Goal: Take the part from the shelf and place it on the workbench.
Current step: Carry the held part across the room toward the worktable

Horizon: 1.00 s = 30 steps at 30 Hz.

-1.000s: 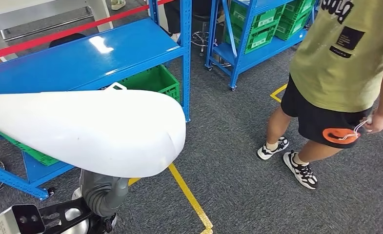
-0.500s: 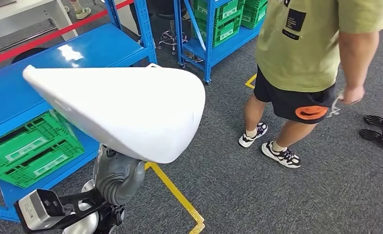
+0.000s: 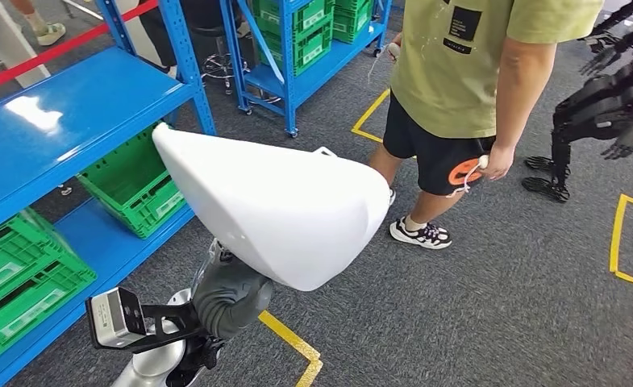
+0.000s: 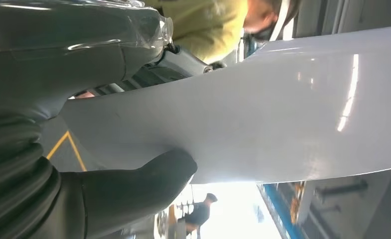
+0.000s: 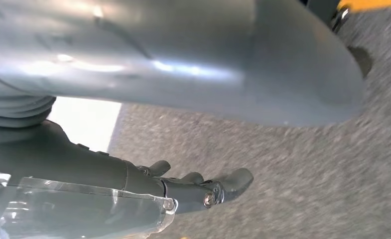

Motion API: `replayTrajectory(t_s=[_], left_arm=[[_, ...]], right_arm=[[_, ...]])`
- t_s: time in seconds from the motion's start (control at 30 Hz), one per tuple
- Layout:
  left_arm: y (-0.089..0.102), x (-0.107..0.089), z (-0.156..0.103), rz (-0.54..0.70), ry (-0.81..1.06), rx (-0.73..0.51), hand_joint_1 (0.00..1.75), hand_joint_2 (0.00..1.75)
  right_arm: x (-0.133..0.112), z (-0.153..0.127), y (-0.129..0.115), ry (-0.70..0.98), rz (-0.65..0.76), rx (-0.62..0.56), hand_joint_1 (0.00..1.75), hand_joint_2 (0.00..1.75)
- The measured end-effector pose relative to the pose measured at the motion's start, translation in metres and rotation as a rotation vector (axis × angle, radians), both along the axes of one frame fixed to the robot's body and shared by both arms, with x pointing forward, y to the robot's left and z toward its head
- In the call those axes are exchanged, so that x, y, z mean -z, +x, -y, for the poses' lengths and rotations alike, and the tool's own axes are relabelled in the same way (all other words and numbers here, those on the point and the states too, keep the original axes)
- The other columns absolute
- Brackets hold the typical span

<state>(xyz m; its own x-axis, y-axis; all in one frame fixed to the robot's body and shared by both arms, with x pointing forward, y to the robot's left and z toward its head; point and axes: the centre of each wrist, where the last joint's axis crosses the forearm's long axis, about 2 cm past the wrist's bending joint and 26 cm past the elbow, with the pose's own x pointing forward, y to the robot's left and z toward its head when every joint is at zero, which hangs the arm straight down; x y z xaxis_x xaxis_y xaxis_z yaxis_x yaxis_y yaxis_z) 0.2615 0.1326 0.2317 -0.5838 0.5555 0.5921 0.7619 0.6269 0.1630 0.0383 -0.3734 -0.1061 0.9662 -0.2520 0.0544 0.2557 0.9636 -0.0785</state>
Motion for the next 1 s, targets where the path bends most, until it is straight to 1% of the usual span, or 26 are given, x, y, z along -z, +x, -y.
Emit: replayTrajectory(t_s=[0.1, 0.2, 0.4, 0.47, 0.67, 0.83, 1.0], left_arm=[[0.006, 0.005, 0.0, -0.002, 0.01, 0.029, 1.75, 1.75], [0.011, 0.005, 0.0, 0.001, 0.013, 0.039, 1.75, 1.75], [0.013, 0.004, 0.002, -0.013, 0.03, 0.026, 1.75, 1.75], [0.013, 0.006, 0.003, -0.02, 0.037, 0.021, 1.75, 1.75], [0.011, 0.01, 0.003, -0.037, 0.038, 0.003, 1.75, 1.75], [0.009, 0.009, 0.004, -0.03, 0.039, 0.008, 1.75, 1.75], [0.007, 0.009, 0.006, -0.03, 0.044, 0.006, 1.75, 1.75]], right_arm=[[-0.003, 0.018, -0.003, -0.048, -0.035, -0.039, 0.0, 0.0], [-0.007, 0.035, -0.001, -0.088, -0.034, -0.081, 0.0, 0.0], [-0.014, 0.062, 0.005, -0.12, -0.008, -0.163, 0.0, 0.0], [-0.015, 0.066, 0.008, -0.124, -0.005, -0.178, 0.0, 0.0], [-0.016, 0.065, 0.011, -0.116, -0.016, -0.224, 0.0, 0.0], [-0.014, 0.058, 0.012, -0.096, -0.028, -0.244, 0.0, 0.0], [-0.012, 0.05, 0.016, -0.081, -0.005, -0.268, 0.0, 0.0]])
